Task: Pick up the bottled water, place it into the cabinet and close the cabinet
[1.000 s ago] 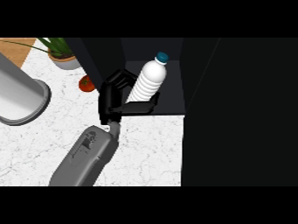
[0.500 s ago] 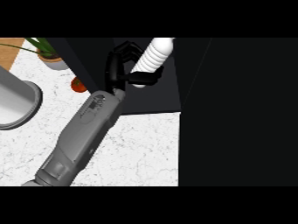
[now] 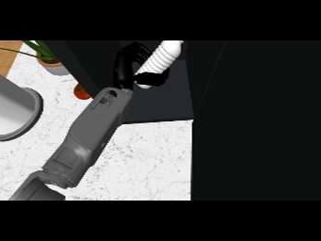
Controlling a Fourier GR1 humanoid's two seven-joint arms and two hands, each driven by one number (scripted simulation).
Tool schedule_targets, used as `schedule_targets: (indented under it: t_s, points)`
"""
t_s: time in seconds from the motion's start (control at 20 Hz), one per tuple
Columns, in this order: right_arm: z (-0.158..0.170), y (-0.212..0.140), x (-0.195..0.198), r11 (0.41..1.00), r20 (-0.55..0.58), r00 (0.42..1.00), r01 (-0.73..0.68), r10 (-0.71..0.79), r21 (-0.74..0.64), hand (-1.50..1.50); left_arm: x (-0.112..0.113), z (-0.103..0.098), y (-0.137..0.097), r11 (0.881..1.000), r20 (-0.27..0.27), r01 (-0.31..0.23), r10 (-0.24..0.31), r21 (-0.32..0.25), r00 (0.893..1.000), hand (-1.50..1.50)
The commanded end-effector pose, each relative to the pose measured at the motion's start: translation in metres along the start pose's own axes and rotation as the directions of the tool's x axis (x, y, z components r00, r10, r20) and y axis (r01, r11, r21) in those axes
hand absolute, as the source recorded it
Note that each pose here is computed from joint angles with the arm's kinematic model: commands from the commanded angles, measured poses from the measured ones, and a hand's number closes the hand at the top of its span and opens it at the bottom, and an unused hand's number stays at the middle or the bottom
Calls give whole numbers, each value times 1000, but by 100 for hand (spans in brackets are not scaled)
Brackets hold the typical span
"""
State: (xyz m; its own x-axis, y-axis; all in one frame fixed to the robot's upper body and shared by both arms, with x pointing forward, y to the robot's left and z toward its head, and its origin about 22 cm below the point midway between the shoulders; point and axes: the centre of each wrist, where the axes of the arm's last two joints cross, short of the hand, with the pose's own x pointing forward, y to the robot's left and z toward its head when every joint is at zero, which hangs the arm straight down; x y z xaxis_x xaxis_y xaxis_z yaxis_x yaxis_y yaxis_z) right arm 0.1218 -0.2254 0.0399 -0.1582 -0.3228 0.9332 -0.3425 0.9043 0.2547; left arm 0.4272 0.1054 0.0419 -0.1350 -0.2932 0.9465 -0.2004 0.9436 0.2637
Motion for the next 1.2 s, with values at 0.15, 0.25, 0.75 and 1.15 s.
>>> schedule_targets:
  t_s: [0.15,0.25,0.75,1.15]
  points:
    - [7,4,-14,1000,-14,1000,6,-6,-1,-150,-11,-9,13,984,-8,163,-163,79,987,150]
    - [-5,5,3,1000,20,1000,11,-11,-4,-150,-17,-6,13,981,3,173,-174,90,985,-150]
    - [2,6,-8,1000,13,1000,10,-10,3,-150,-36,-7,37,974,-60,202,-197,101,979,-150]
    - [6,7,-13,1000,9,1000,1,-1,20,-150,-25,-12,33,990,17,93,-95,104,995,-150]
